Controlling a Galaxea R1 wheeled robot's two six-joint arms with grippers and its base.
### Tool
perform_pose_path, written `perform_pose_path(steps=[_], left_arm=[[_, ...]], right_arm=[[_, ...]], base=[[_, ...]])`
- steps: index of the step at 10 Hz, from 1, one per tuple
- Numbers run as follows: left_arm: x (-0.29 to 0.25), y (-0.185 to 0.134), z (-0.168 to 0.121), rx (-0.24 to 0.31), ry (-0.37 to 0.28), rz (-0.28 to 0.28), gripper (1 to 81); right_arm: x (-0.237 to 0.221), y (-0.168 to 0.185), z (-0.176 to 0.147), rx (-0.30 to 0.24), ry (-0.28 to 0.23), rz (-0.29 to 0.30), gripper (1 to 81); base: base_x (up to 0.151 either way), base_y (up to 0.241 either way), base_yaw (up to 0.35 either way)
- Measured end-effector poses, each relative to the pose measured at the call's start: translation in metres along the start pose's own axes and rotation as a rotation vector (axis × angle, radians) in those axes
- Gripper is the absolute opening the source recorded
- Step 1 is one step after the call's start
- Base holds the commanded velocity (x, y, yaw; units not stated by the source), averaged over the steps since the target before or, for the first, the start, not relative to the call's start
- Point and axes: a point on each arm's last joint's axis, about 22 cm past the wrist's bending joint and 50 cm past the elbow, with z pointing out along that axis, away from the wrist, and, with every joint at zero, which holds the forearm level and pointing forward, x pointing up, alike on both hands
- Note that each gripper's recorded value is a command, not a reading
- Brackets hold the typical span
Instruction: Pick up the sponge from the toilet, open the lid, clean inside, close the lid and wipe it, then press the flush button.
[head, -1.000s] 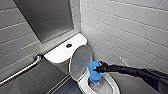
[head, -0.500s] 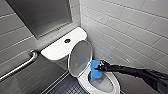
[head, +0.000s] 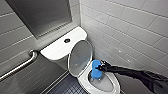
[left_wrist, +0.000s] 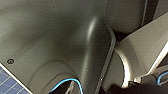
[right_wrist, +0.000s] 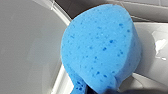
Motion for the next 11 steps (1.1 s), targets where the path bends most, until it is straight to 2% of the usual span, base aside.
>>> perform_pose_path(steps=[3, 5, 9, 11], left_arm=[[-0.011, -0.001, 0.0, 0.0, -0.012, -0.008, 81.1], [-0.01, 0.004, 0.0, -0.008, -0.009, -0.007, 81.1], [-0.01, 0.012, 0.003, -0.022, -0.009, -0.007, 81.1], [-0.01, 0.016, 0.004, -0.028, -0.01, -0.007, 81.1]], right_arm=[[-0.008, 0.015, 0.013, -0.038, 0.027, 0.033, 1.0], [-0.012, 0.023, 0.012, -0.042, 0.041, 0.051, 1.0], [-0.024, 0.039, -0.022, -0.001, 0.02, 0.07, 1.0], [-0.038, 0.069, -0.048, -0.007, 0.033, 0.1, 1.0]], base=[[0.0, 0.0, 0.0], [0.0, 0.0, 0.0], [0.0, 0.0, 0.0], [0.0, 0.0, 0.0]])
